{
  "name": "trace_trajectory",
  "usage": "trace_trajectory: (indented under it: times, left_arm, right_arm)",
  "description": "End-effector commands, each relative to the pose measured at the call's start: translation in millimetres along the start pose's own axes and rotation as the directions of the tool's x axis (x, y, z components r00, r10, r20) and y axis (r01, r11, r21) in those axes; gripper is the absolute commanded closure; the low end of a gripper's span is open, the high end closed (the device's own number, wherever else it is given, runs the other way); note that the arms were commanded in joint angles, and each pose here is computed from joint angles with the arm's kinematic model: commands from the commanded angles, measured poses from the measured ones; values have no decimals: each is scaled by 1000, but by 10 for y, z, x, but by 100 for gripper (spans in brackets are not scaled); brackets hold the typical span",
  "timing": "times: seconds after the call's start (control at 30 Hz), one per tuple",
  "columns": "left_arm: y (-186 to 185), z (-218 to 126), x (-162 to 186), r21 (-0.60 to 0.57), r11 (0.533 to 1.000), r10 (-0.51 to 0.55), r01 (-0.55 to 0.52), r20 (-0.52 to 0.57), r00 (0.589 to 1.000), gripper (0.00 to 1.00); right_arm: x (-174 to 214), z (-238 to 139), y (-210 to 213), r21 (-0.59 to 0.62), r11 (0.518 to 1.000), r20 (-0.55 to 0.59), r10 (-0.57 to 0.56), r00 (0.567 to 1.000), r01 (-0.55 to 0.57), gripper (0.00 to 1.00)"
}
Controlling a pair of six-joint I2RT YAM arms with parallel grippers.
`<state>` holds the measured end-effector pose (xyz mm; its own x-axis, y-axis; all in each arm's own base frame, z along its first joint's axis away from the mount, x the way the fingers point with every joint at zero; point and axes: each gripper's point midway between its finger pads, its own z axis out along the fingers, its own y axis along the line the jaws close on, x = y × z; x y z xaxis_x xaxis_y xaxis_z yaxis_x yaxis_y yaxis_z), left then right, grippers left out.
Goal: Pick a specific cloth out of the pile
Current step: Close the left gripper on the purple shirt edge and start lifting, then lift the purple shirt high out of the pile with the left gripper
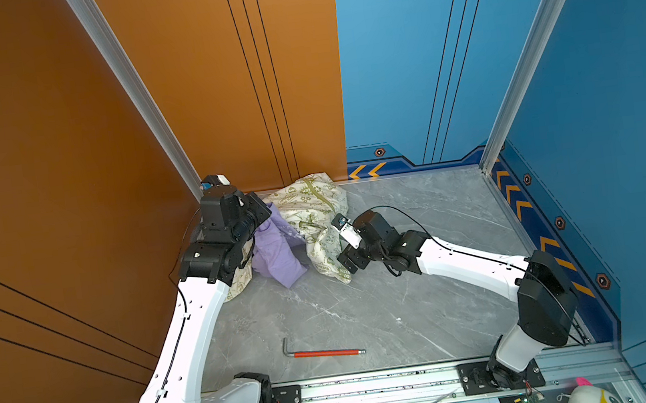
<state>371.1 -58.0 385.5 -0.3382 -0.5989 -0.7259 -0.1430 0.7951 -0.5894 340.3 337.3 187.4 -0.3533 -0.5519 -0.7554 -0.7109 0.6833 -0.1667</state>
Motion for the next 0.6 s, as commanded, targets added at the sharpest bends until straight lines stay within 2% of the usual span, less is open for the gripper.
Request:
trace_trajectory:
  times: [0.0, 0.3, 0.57]
  left_arm:
    - [-376, -261, -570, 112, 994, -18, -4, 201, 979, 100]
    - [-742, -454, -1012, 181, 979, 36, -97, 314, 949, 100]
    - [-1126, -605, -1281, 318, 940, -6, -120, 369, 929, 100]
  right_arm:
    - [-139, 3, -46, 26, 1000, 28, -13, 1000, 13, 0]
    - [-159, 41, -60, 37, 999, 22, -16, 1000, 15, 0]
    - [-203, 23, -106, 54, 998, 30, -13, 999, 11, 0]
